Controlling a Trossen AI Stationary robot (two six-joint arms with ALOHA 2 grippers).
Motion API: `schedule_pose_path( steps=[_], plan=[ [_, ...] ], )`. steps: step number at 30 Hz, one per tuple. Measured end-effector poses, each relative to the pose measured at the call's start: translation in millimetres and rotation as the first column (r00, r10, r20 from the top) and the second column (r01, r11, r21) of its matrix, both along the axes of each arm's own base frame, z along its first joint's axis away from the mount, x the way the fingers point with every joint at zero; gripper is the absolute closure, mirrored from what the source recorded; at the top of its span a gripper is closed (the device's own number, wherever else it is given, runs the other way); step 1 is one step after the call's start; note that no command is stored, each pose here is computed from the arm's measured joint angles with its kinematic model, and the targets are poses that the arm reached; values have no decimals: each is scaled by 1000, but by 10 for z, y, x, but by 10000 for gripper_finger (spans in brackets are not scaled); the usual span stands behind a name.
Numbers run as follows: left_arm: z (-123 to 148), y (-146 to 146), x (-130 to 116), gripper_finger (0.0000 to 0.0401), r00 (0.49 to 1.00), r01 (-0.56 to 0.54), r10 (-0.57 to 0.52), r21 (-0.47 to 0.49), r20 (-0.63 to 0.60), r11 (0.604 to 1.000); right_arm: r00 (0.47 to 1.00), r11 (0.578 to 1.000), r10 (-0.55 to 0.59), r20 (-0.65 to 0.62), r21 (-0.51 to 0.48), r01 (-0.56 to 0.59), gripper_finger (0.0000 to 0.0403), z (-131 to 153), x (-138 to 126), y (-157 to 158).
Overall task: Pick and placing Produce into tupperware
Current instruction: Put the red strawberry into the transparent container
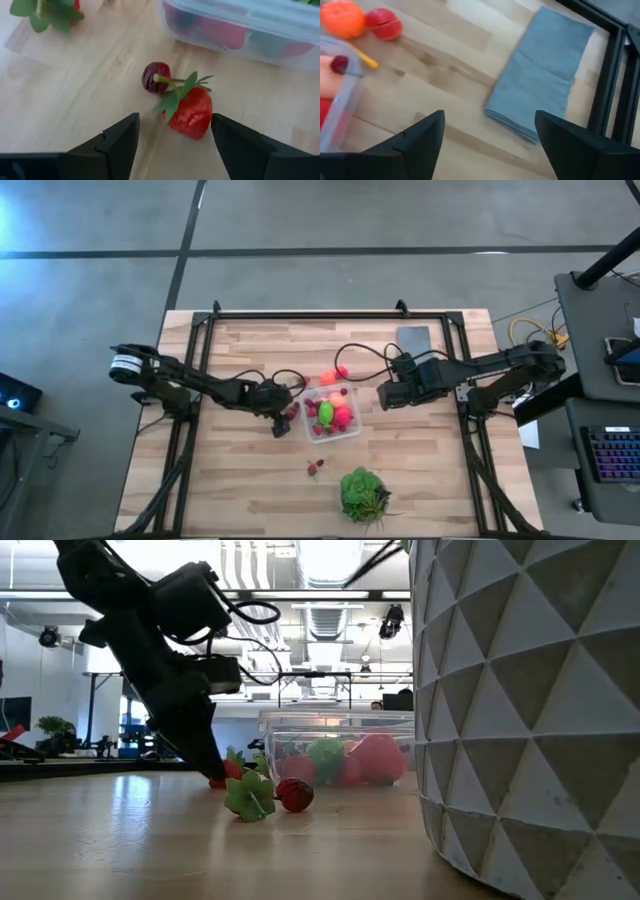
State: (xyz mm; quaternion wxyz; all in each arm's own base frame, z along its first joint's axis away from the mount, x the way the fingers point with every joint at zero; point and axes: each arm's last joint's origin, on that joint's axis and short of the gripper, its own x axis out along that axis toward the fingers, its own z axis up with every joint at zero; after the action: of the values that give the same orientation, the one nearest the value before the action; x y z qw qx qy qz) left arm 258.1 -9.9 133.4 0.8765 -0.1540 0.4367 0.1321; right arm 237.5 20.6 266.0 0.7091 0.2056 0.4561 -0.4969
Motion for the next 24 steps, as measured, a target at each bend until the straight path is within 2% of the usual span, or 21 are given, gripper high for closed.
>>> schedule_pose_path(
  steps=[4,10,24],
  plan=[
    [16,-6,26,167,999,10,-9,-15,36,1000,1000,1000,-25,15,3,25,103,-92,-99,-15],
    [-59,-10,51,172,1000,15,-15,-21,14,1000,996,998,-59,62,22,58,99,-213,-159,-22],
    [-54,-7,56,237,1000,14,-13,-19,26,1000,997,998,-59,52,16,59,106,-307,-164,-24]
  ],
)
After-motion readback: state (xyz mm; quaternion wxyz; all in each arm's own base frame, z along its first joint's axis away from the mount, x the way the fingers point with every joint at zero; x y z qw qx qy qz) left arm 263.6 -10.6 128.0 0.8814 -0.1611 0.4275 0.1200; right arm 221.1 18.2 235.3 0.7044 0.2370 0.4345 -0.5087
